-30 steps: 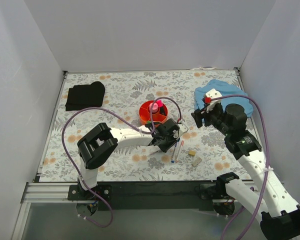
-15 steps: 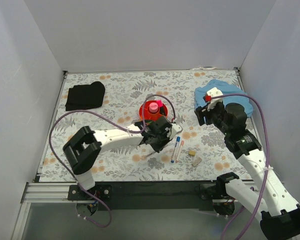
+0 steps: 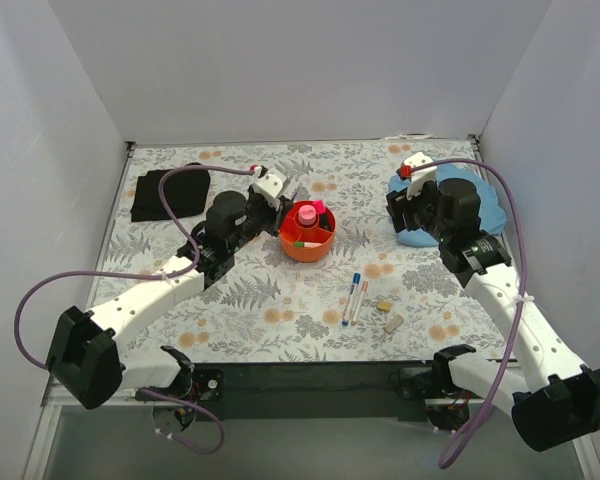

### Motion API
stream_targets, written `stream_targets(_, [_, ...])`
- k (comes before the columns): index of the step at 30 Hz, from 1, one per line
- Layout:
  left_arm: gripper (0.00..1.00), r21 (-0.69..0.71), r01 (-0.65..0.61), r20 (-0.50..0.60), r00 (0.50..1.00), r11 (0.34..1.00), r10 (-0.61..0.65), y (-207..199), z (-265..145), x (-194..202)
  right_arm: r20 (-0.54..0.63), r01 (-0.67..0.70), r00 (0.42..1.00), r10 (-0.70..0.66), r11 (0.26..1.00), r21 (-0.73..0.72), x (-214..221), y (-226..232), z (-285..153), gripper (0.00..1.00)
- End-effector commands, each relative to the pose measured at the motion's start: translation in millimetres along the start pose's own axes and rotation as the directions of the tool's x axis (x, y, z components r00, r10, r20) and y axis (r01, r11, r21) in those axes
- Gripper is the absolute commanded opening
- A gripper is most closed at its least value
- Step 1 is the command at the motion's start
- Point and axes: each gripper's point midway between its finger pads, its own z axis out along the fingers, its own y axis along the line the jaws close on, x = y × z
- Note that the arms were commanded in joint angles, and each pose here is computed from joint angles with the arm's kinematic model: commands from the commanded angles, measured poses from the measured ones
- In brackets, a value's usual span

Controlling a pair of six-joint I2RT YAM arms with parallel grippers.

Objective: Sort the stationery into containers
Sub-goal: Place the pen in the storage box.

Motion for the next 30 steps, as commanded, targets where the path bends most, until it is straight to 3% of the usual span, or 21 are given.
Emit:
stream_targets(1, [0.0,-0.076,0.015,0.307,0.952,0.997,0.009,22,16,-47,0.057,0.024,0.998,-0.024,1.0,0.007,-35,-9,3,0.64])
stream_targets(7, [0.0,-0.119,0.072,0.397,0.918,0.99,-0.02,42,38,-47,0.022,0.045,0.999,-0.045,0.999,0.004,-38,-13,15,0.64])
stream_targets(12, [0.0,-0.163,0.139,0.393,0.917,0.977,-0.065,66,52,-29,-0.008,0.064,0.998,-0.064,0.998,0.007,-35,-16,22,0.64])
stream_targets(21, [0.0,-0.141,0.246,0.355,0.917,0.959,-0.183,62,54,4,-0.033,0.073,0.997,-0.073,0.997,0.01,-32,-19,30,0.64])
stream_targets(30, [0.0,-0.105,0.276,0.371,0.902,0.955,-0.22,59,69,13,-0.052,0.077,0.996,-0.076,0.997,0.004,-26,-18,35,0.64])
